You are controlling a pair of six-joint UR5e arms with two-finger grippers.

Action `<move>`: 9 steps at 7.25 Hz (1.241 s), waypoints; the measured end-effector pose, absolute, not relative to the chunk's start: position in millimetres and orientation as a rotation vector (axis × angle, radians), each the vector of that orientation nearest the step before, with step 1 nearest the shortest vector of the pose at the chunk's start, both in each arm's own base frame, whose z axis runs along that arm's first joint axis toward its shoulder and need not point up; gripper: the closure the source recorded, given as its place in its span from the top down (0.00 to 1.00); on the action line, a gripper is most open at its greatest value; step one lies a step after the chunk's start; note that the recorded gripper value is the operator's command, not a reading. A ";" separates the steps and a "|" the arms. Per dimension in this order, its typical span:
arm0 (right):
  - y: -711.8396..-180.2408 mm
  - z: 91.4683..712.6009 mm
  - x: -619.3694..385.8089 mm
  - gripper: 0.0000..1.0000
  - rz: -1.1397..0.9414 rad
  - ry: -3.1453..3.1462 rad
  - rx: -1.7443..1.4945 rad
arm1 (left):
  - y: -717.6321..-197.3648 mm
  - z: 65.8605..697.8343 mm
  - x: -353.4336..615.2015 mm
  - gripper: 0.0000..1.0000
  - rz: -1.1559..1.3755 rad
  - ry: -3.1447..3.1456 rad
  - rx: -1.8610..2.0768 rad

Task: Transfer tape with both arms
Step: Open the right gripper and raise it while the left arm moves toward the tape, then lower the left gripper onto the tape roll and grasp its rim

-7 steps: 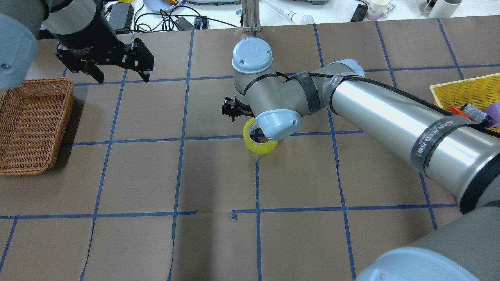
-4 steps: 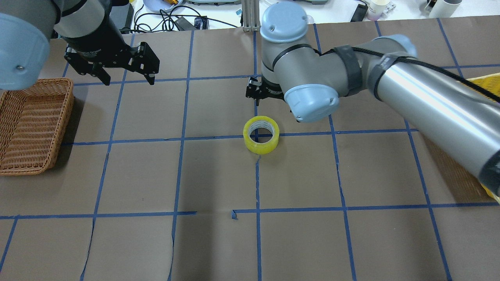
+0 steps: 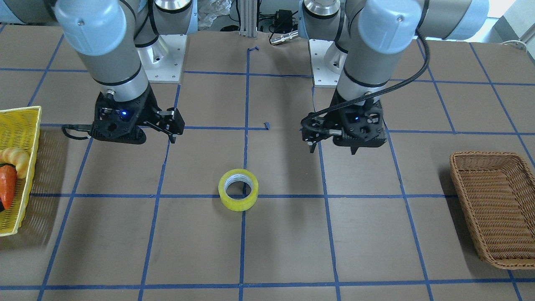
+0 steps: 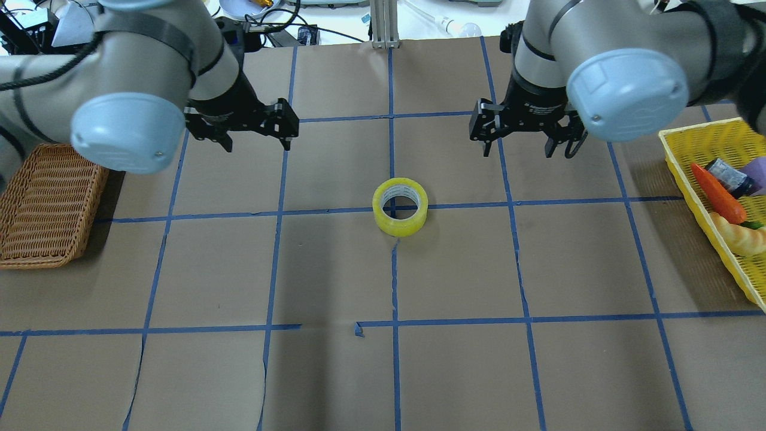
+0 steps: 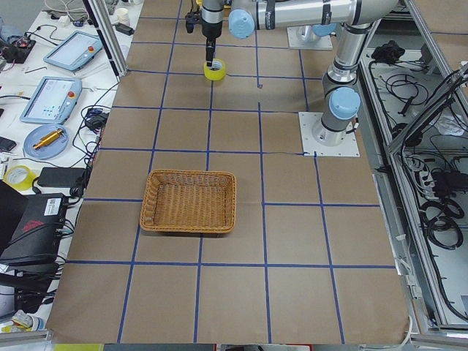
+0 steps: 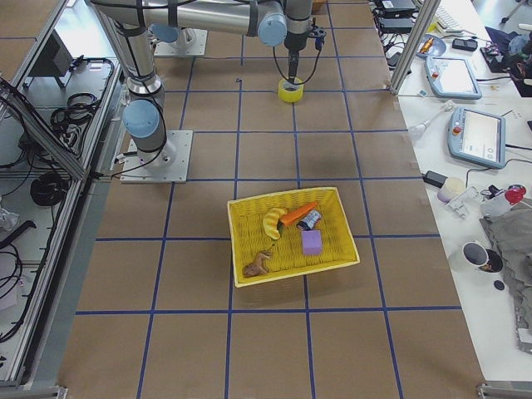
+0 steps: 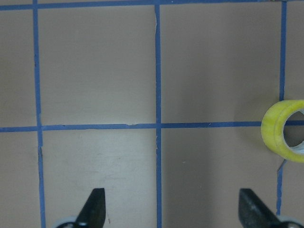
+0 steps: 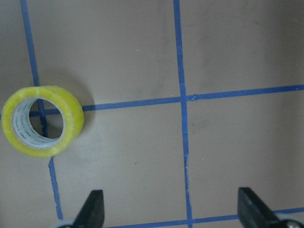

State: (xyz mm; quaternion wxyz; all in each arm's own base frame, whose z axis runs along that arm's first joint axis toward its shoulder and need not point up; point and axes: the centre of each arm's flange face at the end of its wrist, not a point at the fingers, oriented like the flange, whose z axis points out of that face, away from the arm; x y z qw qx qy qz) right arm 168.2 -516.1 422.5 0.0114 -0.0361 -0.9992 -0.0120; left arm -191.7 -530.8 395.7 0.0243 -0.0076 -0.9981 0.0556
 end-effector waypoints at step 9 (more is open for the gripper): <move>-482.7 469.3 144.3 1.00 0.003 -3.114 -0.106 | -544.8 177.4 -324.0 0.37 0.149 -2.933 -0.059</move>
